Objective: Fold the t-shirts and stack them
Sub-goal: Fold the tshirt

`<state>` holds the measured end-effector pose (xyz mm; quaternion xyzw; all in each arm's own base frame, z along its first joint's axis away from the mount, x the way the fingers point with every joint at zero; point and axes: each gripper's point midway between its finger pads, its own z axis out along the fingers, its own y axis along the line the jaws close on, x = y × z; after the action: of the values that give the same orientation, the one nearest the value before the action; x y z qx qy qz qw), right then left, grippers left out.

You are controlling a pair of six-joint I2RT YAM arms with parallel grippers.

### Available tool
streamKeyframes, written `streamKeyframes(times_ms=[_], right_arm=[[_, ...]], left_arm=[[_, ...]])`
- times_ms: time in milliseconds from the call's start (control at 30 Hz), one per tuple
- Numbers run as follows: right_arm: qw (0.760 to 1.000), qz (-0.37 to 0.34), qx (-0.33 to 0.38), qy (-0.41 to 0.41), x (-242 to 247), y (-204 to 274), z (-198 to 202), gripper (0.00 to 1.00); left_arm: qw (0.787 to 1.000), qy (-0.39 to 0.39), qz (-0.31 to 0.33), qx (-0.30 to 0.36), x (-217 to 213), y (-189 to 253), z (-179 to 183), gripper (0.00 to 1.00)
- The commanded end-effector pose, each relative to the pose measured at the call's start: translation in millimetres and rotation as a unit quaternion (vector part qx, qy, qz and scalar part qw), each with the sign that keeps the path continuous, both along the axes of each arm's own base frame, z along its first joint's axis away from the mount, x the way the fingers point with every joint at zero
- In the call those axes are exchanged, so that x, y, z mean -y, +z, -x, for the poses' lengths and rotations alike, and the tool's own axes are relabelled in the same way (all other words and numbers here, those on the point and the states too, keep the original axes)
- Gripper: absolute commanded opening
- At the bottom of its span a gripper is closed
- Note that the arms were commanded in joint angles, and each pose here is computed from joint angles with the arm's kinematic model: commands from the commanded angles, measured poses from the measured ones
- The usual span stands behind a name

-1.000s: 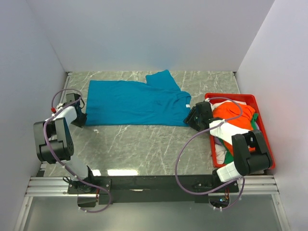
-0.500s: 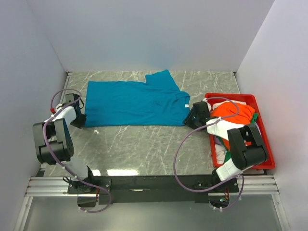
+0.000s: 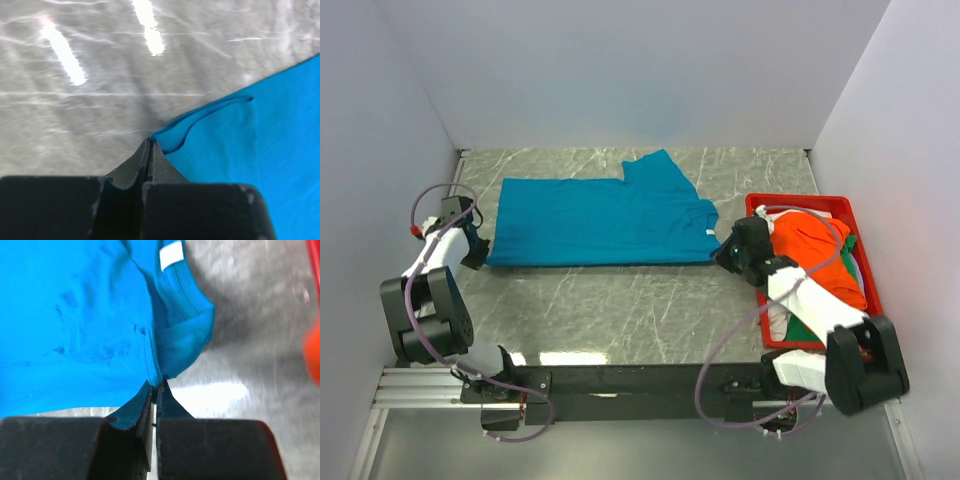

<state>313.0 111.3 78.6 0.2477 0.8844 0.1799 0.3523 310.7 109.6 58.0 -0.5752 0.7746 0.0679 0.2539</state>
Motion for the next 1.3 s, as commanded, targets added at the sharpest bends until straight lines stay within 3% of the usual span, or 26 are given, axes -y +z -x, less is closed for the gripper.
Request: streamKeyframes(times_ms=[0, 267, 367, 400, 500, 633, 800, 933, 1033, 1267], right_arm=[[1.0, -0.004, -0.02, -0.012, 8.2, -3.1, 30.6, 0.0], [0.998, -0.063, -0.004, 0.001, 4.2, 5.5, 78.1, 0.02], [0.997, -0.081, 0.001, 0.015, -0.2, 7.9, 89.2, 0.23], [0.996, -0.088, 0.009, 0.022, -2.3, 12.8, 91.2, 0.41], [0.996, -0.083, 0.022, 0.033, -2.5, 27.1, 91.2, 0.63], [0.997, -0.051, 0.047, 0.037, 2.1, 51.8, 75.4, 0.66], [0.992, -0.013, 0.085, 0.095, -17.8, 97.1, 12.0, 0.66], [0.988, 0.032, 0.106, 0.112, -28.8, 121.4, -56.0, 0.65], [0.982, 0.058, 0.14, 0.116, -37.8, 138.8, -111.7, 0.64], [0.969, 0.112, 0.165, 0.143, -59.7, 139.9, -219.1, 0.63]], left_arm=[[0.999, 0.017, -0.027, -0.014, -14.1, 7.5, 25.7, 0.01], [0.999, 0.031, -0.016, -0.015, -15.3, 3.0, 52.6, 0.02], [0.999, 0.035, -0.012, -0.012, -13.5, 1.0, 58.7, 0.14], [0.999, 0.036, -0.011, -0.011, -13.1, 1.1, 59.3, 0.25], [1.0, 0.028, -0.008, 0.01, -13.4, 11.6, 52.1, 0.41], [0.997, -0.002, -0.003, 0.081, -10.8, 49.1, 18.3, 0.49], [0.987, -0.063, -0.032, 0.144, -0.4, 98.2, -47.4, 0.54], [0.988, -0.104, -0.073, 0.087, 14.6, 92.0, -97.4, 0.56], [0.984, -0.12, -0.107, 0.083, 16.4, 105.5, -138.4, 0.54], [0.978, -0.136, -0.157, 0.033, 17.9, 81.9, -192.1, 0.49]])
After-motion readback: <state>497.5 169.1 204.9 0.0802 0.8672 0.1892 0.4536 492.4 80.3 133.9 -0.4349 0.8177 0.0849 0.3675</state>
